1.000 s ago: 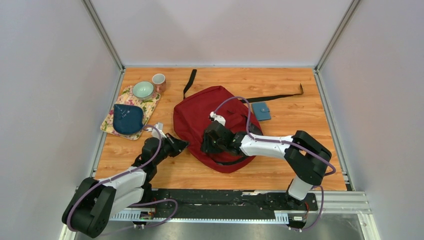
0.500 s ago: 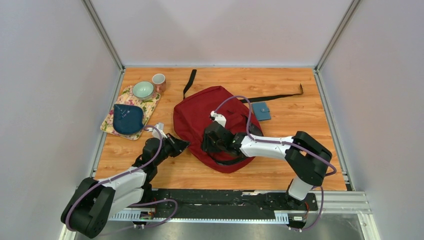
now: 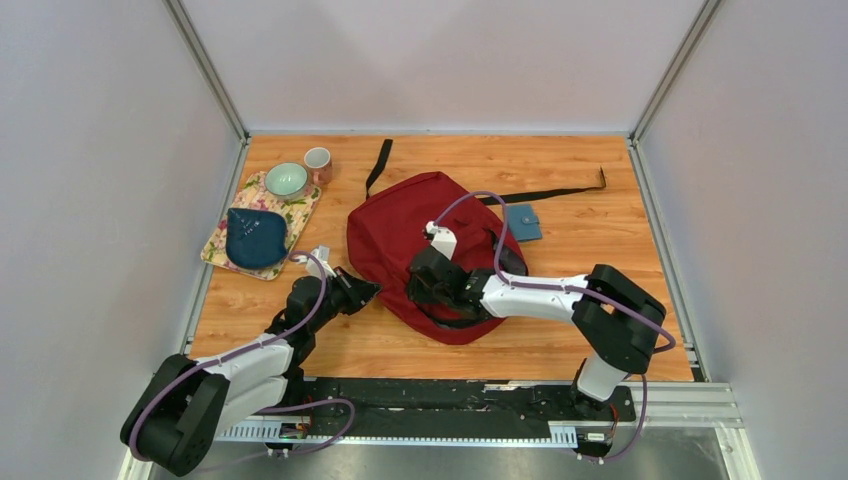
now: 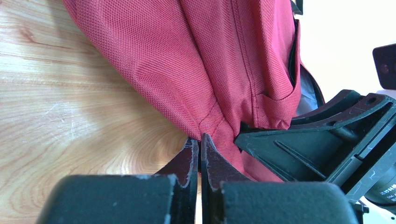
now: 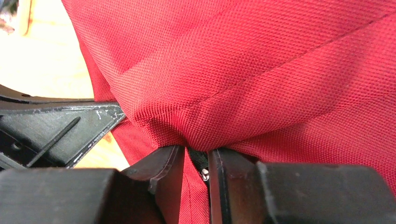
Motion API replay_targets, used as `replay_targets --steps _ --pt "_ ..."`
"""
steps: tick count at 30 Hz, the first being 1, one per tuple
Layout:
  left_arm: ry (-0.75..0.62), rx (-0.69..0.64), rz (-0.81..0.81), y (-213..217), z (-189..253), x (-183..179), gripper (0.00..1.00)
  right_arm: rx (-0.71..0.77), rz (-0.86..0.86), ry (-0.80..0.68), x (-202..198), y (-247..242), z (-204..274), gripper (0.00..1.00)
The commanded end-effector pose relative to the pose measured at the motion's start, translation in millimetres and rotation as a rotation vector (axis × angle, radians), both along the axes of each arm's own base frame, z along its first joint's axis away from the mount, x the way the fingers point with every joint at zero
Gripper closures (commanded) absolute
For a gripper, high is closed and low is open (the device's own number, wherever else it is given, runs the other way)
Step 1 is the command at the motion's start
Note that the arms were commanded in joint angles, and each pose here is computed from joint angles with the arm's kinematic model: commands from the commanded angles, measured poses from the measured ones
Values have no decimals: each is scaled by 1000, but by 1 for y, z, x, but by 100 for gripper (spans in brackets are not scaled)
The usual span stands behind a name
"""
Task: Pack the student bag
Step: Zip the student bag at the center of the board.
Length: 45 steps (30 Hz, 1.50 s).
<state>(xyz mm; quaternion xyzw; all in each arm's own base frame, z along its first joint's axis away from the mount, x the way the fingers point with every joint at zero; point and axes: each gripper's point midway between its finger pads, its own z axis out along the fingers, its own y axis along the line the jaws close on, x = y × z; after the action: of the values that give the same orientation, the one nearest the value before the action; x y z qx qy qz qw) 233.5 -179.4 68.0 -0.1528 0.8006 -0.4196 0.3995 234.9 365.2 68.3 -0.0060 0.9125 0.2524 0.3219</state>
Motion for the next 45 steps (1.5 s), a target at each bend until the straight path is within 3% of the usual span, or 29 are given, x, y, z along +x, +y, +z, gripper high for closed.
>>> replay_targets --steps 1,6,10,11,12,22,36,45 --pt "139 33 -81 12 -65 -63 100 96 -171 -138 40 2 27 74" --pt "140 34 -90 11 -65 -65 100 26 -180 -126 44 2 16 77" --pt "147 35 -96 11 -67 -68 100 -7 -178 -123 45 0 5 89" --pt "148 36 -93 11 -67 -68 100 -12 -178 -126 45 -1 4 99" --pt "150 36 -92 12 -68 -69 100 -16 -178 -126 44 -3 2 100" --pt "182 54 -80 14 -75 -70 100 52 -97 -222 21 -22 55 100" --pt "207 57 -53 14 -77 -63 100 36 -12 -123 -36 -69 36 100" --pt "207 27 -49 12 -73 -62 100 101 303 -17 -77 -32 43 100"
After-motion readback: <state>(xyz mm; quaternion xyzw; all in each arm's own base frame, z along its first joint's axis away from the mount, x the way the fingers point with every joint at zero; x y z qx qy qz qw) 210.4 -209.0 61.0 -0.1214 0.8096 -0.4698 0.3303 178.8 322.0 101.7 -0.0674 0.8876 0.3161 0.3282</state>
